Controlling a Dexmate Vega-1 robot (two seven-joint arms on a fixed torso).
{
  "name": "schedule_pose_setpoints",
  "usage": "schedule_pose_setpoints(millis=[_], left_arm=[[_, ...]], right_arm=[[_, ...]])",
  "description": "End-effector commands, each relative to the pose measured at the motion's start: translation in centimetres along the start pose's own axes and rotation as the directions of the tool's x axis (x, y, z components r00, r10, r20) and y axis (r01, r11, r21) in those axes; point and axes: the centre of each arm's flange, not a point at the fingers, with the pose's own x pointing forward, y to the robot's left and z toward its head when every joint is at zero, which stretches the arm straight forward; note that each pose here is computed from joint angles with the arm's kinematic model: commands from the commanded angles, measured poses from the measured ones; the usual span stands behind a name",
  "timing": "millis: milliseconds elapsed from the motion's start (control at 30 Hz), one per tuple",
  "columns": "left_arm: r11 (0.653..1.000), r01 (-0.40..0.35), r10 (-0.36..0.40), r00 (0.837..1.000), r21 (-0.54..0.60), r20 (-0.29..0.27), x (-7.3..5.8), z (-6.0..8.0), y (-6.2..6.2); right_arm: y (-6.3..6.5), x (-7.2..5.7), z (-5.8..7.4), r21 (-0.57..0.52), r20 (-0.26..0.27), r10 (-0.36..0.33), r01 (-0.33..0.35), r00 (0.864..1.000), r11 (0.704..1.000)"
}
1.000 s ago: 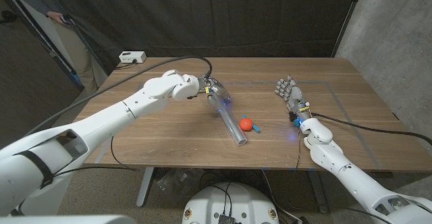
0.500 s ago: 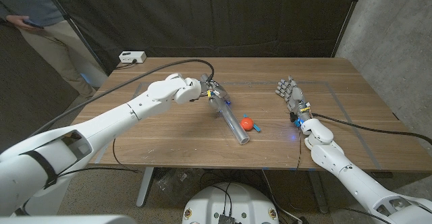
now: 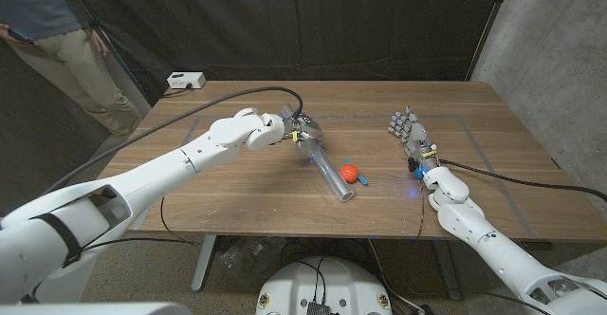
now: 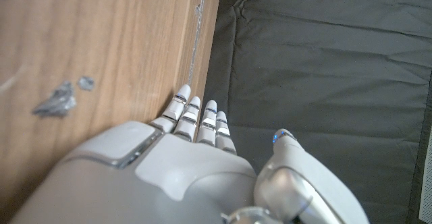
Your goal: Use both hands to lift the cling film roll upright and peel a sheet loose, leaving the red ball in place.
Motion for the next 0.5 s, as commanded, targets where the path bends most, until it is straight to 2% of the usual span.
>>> schedule_pose_setpoints(millis=[33,167,333,500], left_arm=[[0.997,-0.017,0.018,1.000,0.078,-0.004,0.07,0.83,-1.35],[0.997,-0.043,0.044,0.999,0.063,-0.014,-0.15,0.40,-1.88],[0.996,-0.067,0.069,0.997,0.062,-0.029,-0.48,0.06,-1.94],[0.996,-0.065,0.067,0.997,0.059,-0.036,-0.52,0.11,-2.28]], right_arm=[[0.13,-0.35,-0.07,-0.013,-0.010,0.001,-0.001,1.000,1.000],[0.12,-0.46,-0.05,-0.016,-0.013,0.000,0.000,1.000,1.000],[0.14,-0.46,0.13,-0.026,-0.018,0.003,-0.003,1.000,1.000],[0.17,-0.35,0.19,-0.026,-0.017,0.008,-0.008,1.000,1.000]])
